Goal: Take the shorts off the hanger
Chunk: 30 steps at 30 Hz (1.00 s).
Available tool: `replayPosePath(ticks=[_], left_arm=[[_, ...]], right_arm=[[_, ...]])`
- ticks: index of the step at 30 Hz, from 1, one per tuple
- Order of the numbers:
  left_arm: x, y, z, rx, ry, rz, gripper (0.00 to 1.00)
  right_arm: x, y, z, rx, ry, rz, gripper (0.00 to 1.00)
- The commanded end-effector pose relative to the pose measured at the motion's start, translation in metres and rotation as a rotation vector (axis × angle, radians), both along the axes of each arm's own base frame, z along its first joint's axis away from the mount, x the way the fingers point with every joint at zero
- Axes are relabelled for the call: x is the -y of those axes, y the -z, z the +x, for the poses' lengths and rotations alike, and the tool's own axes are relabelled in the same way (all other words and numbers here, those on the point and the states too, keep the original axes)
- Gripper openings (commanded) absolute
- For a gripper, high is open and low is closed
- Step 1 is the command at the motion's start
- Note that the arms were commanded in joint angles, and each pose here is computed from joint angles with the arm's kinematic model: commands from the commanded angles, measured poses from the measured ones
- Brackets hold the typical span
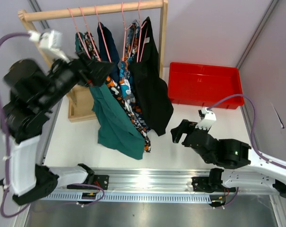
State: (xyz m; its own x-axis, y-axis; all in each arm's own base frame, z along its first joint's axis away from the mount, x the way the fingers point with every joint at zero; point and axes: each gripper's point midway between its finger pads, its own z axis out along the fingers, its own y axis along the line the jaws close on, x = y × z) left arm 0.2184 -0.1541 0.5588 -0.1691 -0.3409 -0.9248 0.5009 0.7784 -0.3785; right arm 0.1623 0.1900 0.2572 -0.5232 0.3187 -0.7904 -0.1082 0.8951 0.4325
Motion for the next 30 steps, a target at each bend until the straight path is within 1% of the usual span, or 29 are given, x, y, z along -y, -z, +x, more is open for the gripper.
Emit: replayPosePath(ticks=[1, 3, 4, 5, 7, 8, 10, 11, 14, 19, 23, 30], left_arm=[[0.041, 0.025, 0.033, -0.055, 0.091, 0.126, 0.99], [0.058, 0.022, 0.039, -0.01, 0.104, 0.149, 0.99], [0.06, 0.021, 0.046, -0.004, 0.072, 0.155, 0.99], [0.07, 0.032, 0.06, -0.029, 0.057, 0.176, 0.99], [0.079, 0.03, 0.072, -0.035, 0.041, 0.184, 0.99], [0.092, 0.045, 0.089, -0.072, 0.041, 0.213, 0.99], [0.1, 0.05, 0.105, -0.073, 0.019, 0.234, 0.99], [0.107, 0.061, 0.118, -0.084, 0.006, 0.261, 0.99], [0.108, 0.066, 0.142, -0.066, -0.066, 0.289, 0.99], [0.105, 0.057, 0.164, -0.015, -0.154, 0.299, 0.99], [0.106, 0.059, 0.181, -0.003, -0.173, 0.303, 0.99], [0.114, 0.085, 0.215, -0.035, -0.173, 0.325, 0.99]], right_arm=[[0.007, -0.012, 0.009, 0.079, 0.047, 0.062, 0.87], [0.009, -0.011, 0.007, 0.076, 0.043, 0.076, 0.87], [0.009, -0.007, 0.006, 0.066, 0.038, 0.071, 0.86], [0.01, -0.007, 0.005, 0.056, 0.044, 0.078, 0.86], [0.018, 0.001, 0.001, 0.028, 0.053, 0.047, 0.85], [0.021, 0.0, 0.0, 0.017, 0.068, 0.069, 0.85], [0.027, 0.005, -0.003, -0.001, 0.072, 0.061, 0.84], [0.031, 0.007, -0.005, -0.006, 0.074, 0.069, 0.83], [0.038, 0.011, -0.007, -0.018, 0.086, 0.09, 0.83], [0.04, 0.015, -0.011, -0.037, 0.079, 0.104, 0.81], [0.038, 0.019, -0.011, -0.046, 0.075, 0.088, 0.81], [0.034, 0.028, -0.012, -0.06, 0.075, 0.07, 0.81]])
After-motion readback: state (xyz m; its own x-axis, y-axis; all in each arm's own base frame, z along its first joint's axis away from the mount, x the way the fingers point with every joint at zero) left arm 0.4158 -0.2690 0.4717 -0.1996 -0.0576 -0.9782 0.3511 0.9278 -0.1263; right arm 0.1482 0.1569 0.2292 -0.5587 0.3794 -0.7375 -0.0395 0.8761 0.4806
